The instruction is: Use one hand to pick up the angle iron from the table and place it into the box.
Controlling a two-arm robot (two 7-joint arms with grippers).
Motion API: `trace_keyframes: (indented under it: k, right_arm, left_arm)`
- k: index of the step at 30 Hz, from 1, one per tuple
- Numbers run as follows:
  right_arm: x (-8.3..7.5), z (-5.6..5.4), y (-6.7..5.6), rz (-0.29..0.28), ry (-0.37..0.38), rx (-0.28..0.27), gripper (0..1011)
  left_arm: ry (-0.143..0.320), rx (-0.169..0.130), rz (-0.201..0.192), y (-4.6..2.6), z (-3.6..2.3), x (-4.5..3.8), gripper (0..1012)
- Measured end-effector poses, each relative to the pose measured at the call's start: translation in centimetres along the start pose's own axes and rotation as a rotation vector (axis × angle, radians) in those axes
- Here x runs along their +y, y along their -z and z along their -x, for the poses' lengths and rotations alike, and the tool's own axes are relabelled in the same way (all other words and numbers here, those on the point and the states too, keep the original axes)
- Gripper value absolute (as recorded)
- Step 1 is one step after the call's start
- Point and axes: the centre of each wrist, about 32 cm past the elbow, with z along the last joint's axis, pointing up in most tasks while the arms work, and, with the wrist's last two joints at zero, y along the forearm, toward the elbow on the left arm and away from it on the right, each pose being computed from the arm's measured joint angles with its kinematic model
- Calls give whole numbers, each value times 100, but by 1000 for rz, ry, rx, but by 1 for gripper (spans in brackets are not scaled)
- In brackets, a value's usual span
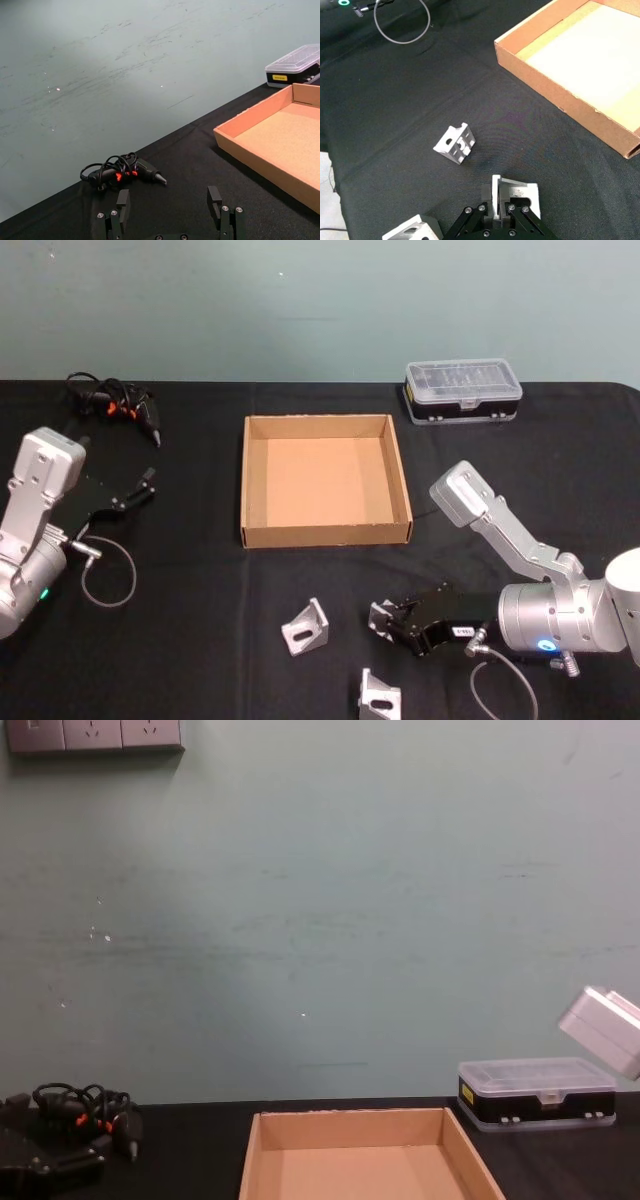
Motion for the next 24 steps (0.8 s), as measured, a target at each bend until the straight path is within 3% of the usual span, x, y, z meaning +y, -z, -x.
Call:
trace_keyframes:
  k: [9,18,24]
  right_arm:
    - [-106,48,-38,-36,23,-33,86]
    - [-465,124,-240,-142,112,-144,86]
    - [-609,62,-377,-198,175,-209,86]
  left_arm:
    - [0,0,0,0,0,0,1011]
    - [0,0,0,0,0,0,1011]
    - [0,0,0,0,0,0,1011]
